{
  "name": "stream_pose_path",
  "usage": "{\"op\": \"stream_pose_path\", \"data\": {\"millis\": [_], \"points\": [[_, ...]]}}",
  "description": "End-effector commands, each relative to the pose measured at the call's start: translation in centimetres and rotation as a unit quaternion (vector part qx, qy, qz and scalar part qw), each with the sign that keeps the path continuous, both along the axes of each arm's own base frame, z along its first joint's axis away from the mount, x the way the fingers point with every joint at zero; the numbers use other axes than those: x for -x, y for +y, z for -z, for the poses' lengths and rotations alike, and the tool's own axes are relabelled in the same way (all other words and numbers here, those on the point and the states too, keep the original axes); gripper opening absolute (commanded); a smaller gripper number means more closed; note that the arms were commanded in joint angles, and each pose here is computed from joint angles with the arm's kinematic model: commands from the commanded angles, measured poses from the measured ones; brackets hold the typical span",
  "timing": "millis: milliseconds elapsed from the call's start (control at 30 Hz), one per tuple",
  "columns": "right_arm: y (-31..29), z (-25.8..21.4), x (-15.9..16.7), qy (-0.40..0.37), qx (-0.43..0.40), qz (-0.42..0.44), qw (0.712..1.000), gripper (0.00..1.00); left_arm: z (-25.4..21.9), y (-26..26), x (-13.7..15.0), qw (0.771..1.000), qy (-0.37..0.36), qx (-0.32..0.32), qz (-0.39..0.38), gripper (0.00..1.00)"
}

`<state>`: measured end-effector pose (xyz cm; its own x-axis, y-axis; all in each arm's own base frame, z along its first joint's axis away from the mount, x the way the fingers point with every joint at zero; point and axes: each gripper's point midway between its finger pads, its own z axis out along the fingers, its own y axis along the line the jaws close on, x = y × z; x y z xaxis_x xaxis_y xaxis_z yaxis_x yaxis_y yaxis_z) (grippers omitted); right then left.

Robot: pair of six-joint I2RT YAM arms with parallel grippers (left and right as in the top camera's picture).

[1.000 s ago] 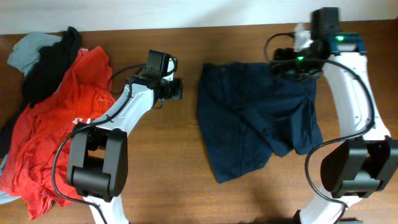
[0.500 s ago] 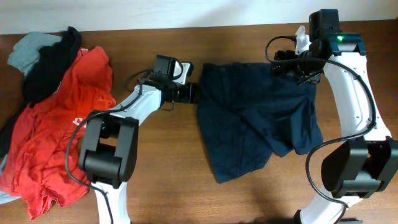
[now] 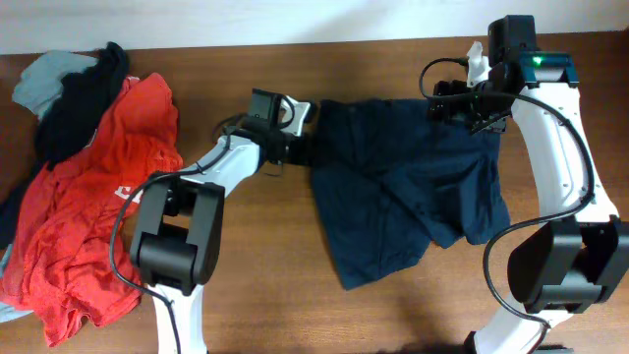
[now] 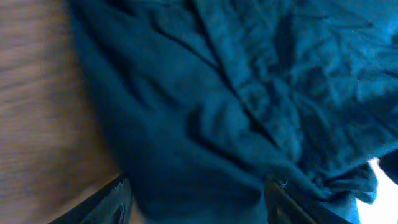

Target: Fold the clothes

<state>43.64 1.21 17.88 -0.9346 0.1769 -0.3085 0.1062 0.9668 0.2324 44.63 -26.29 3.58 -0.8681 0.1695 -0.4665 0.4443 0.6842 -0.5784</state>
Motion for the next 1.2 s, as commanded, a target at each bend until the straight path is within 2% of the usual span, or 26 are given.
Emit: {"op": "stream_pose_path", "data": {"millis": [0,100,167,333,433,467,600,733,967,1167], "points": [[0.1,-0.4,0.1,-0.002,-0.004,0.001,1.0,0.89,0.3,-2.1,1.3,0.999,0.016,0.017,0.027,0.67],[0.1,-0.3,0.2,0.001,-0.004,0.001,1.0,0.89,0.6,-2.4,1.5,1.0,0.017,0.006,0.022,0.66],[0.1,-0.3,0.3,0.003,-0.004,0.001,1.0,0.89,0.9,-2.3,1.3,1.0,0.021,-0.003,0.007,0.6],[0.1,-0.2,0.6,0.009,-0.004,0.001,1.0,0.88,1.4,-1.7,0.8,0.999,0.033,-0.02,-0.029,0.3],[0.1,-0.1,0.8,0.013,-0.004,0.001,1.0,0.89,1.9,-1.1,0.5,0.997,0.039,-0.038,-0.053,0.04],[0.1,-0.1,0.8,0.014,-0.004,0.001,1.0,0.88,2.2,-0.7,0.3,0.996,0.043,-0.049,-0.066,0.01],[0.1,-0.1,0.9,0.016,-0.004,0.001,1.0,0.88,1.9,0.6,-0.1,0.993,0.054,-0.055,-0.093,0.01],[0.1,0.0,1.1,0.019,-0.005,0.001,1.0,0.88,-1.0,2.4,-1.2,0.99,0.038,-0.061,-0.118,0.01],[0.4,0.0,1.3,0.025,-0.011,-0.001,1.0,0.88,-10.7,5.7,-1.9,0.982,-0.06,-0.104,-0.148,0.01],[1.6,-0.2,1.4,0.025,-0.037,-0.013,0.999,0.85,-19.8,6.5,-0.9,0.973,-0.147,-0.082,-0.159,0.01]]}}
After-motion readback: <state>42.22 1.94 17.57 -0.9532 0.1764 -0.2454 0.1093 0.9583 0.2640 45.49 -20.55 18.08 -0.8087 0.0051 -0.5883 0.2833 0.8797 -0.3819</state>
